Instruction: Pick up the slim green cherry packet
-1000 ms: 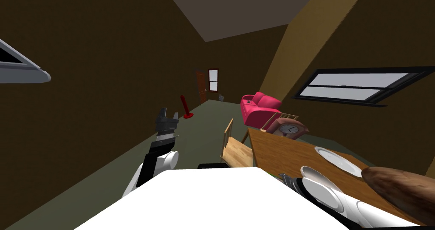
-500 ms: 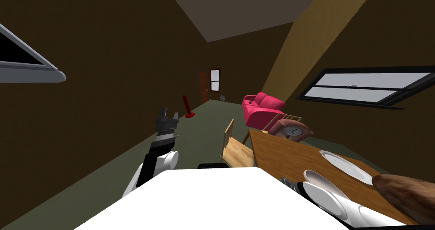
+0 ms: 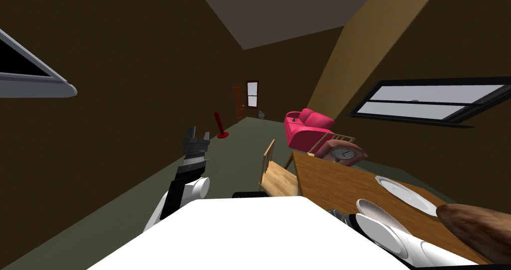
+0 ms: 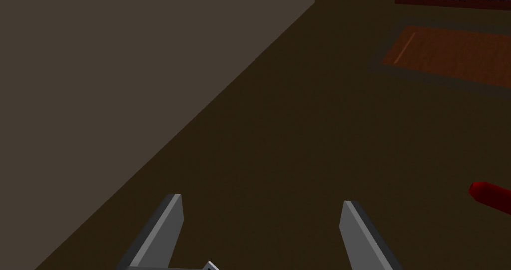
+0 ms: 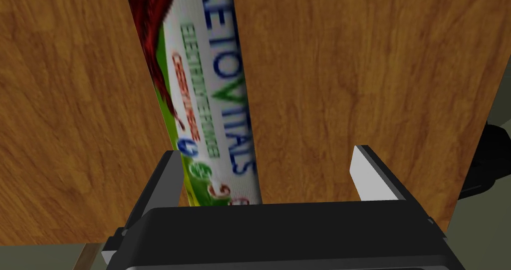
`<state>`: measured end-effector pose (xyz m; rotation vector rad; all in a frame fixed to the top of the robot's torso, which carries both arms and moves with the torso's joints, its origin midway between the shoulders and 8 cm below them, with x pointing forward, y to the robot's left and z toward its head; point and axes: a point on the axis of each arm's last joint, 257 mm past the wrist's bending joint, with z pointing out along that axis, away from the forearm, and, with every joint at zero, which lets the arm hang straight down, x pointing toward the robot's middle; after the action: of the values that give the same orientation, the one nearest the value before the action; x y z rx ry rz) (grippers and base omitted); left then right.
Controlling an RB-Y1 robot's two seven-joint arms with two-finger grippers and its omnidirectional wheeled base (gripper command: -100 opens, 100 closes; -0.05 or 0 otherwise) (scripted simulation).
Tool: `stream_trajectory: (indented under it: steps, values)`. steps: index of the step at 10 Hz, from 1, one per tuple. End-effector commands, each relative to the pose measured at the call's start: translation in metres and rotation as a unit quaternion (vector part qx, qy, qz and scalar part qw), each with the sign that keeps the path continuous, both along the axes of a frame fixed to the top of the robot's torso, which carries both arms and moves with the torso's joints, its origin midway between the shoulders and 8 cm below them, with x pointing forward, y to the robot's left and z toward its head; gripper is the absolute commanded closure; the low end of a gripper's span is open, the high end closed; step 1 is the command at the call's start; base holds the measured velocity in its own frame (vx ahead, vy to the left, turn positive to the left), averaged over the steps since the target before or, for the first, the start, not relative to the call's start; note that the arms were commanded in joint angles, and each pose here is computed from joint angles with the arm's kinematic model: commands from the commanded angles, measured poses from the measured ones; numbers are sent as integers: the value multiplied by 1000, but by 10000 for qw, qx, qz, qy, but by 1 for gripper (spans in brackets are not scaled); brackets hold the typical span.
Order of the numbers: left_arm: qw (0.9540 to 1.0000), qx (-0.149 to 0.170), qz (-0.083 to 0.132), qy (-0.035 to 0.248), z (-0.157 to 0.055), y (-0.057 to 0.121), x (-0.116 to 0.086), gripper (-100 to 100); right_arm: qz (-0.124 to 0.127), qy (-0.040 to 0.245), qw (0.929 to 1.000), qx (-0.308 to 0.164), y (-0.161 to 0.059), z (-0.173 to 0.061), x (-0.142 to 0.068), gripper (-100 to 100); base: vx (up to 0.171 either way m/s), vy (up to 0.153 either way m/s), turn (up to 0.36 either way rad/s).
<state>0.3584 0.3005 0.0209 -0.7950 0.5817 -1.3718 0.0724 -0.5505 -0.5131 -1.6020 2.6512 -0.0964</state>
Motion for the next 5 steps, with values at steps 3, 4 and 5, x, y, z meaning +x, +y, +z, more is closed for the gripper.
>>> stream_trajectory:
  steps: [3,4,5]
  values:
    - [10000,0,0,0,0,0,0,0,0,0,10000,0,0,0,0,-100,-2,-5,13]
    - [10000,0,0,0,0,0,0,0,0,0,10000,0,0,0,0,-100,2,5,-16]
    - [10000,0,0,0,0,0,0,0,-126,-102,9998,-135,-14,5,11,-100,-8,42,53]
